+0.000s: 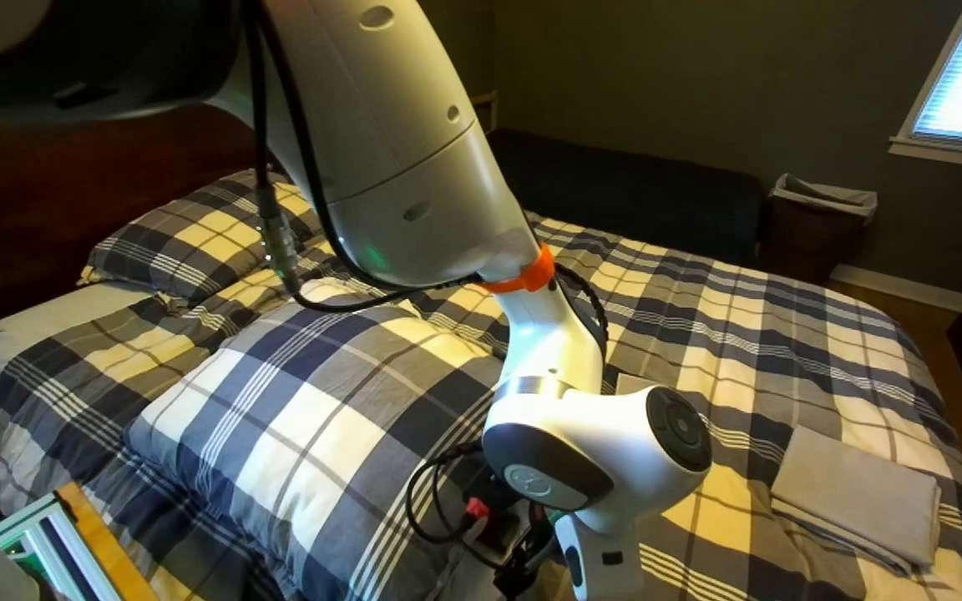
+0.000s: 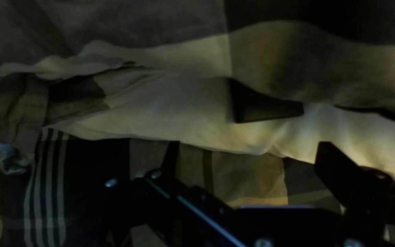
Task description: Put the remote on the bed
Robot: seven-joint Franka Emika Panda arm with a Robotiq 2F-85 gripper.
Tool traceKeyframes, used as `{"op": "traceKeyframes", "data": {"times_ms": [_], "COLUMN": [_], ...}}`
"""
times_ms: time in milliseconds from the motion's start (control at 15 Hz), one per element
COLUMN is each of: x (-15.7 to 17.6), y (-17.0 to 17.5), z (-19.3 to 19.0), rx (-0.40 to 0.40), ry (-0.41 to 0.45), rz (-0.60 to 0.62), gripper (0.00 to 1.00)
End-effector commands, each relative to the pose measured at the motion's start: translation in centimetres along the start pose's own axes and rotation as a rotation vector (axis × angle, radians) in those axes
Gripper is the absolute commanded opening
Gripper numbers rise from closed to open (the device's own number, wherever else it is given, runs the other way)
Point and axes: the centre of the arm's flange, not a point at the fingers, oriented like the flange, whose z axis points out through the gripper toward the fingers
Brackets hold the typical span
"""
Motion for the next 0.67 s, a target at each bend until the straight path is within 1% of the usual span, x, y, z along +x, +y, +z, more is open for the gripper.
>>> {"op": "traceKeyframes", "data": {"times_ms": [0,267,600], "x": [0.7,0.5,-0.3], "y": [-1.3,-1.9,-2.3], "z": [2.1,3.6,4.0], "rx": [0.023,-0.002,0.026], "ry": [-0.022,-0.043,-0.091], "rz": [-0.008,-0.019,-0.055], "gripper": [1.0,1.0,1.0]}}
